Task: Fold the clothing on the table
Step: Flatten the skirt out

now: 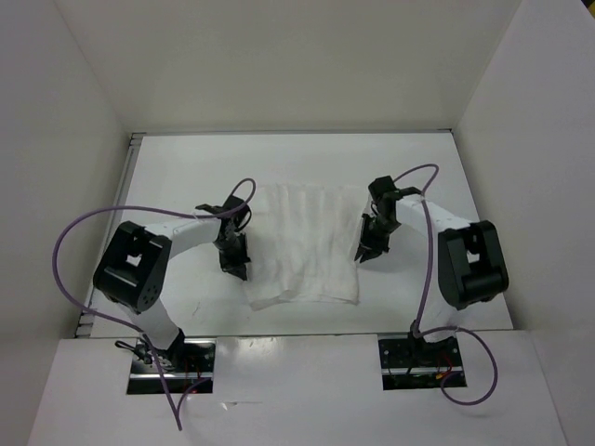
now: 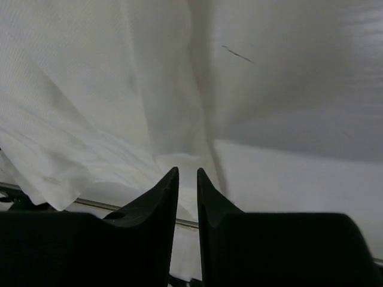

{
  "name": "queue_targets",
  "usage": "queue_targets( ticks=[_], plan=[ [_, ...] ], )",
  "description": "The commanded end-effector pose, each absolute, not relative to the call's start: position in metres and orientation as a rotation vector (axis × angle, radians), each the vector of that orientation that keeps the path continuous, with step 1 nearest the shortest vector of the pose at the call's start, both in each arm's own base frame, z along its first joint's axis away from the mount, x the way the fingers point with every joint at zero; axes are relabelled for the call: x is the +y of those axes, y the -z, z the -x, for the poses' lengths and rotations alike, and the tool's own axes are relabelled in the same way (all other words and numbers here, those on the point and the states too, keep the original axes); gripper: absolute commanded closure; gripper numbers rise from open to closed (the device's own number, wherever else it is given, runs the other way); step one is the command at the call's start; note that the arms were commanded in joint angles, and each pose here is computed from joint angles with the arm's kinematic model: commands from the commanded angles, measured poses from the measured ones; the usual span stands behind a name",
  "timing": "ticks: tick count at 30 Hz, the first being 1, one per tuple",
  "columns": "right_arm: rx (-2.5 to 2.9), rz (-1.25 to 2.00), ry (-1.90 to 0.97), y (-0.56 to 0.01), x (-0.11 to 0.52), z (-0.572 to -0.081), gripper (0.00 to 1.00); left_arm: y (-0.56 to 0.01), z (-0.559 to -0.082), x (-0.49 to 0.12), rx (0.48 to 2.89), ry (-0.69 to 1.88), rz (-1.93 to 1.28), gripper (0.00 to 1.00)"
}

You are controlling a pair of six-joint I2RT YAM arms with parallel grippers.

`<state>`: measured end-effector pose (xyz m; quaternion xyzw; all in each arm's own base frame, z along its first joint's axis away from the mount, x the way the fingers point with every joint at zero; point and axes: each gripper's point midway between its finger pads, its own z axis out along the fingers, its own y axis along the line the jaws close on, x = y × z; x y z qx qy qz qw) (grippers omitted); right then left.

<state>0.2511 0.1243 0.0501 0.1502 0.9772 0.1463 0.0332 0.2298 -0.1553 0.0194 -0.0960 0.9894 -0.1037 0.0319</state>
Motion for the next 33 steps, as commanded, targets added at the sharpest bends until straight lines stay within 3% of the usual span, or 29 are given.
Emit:
queue_targets(
  ticks=[1,7,14,20,23,25,26,27,28,30,33],
  plan=[
    [2.937,-0.301,-0.598,-0.063,0.164,-0.284,0.78,-0.005,-0.237,-0.158,3.069,0.275,0.325,1.00],
    [3.033,-0.288,-0.545,-0.027,0.174,-0.291,0.84,0.008,-0.245,-0.155,3.070,0.211,0.359,1.00],
    [3.027,-0.353,-0.262,-0.010,0.151,-0.326,0.86,0.010,-0.316,-0.175,3.008,0.191,0.313,1.00],
    [2.829,-0.438,-0.192,-0.041,0.133,-0.397,0.87,-0.019,-0.424,-0.165,2.837,0.199,0.286,1.00],
    [2.701,-0.460,-0.182,-0.073,0.126,-0.425,0.88,-0.044,-0.458,-0.160,2.767,0.181,0.283,1.00],
    [2.616,-0.457,-0.193,-0.111,0.122,-0.428,0.83,-0.077,-0.466,-0.147,2.697,0.183,0.300,0.98],
    [2.582,-0.453,-0.211,-0.126,0.122,-0.428,0.73,-0.079,-0.457,-0.144,2.699,0.182,0.300,0.74],
    [2.565,-0.447,-0.232,-0.136,0.123,-0.425,0.69,-0.109,-0.458,-0.141,2.624,0.230,0.304,0.56],
    [2.545,-0.444,-0.243,-0.146,0.122,-0.422,0.65,-0.116,-0.451,-0.142,2.608,0.258,0.297,0.47],
    [2.535,-0.451,-0.265,-0.160,0.121,-0.407,0.64,-0.124,-0.429,-0.141,2.586,0.332,0.319,0.30],
    [2.561,-0.473,-0.310,-0.159,0.122,-0.384,0.61,-0.118,-0.408,-0.152,2.609,0.448,0.321,0.29]
  ],
)
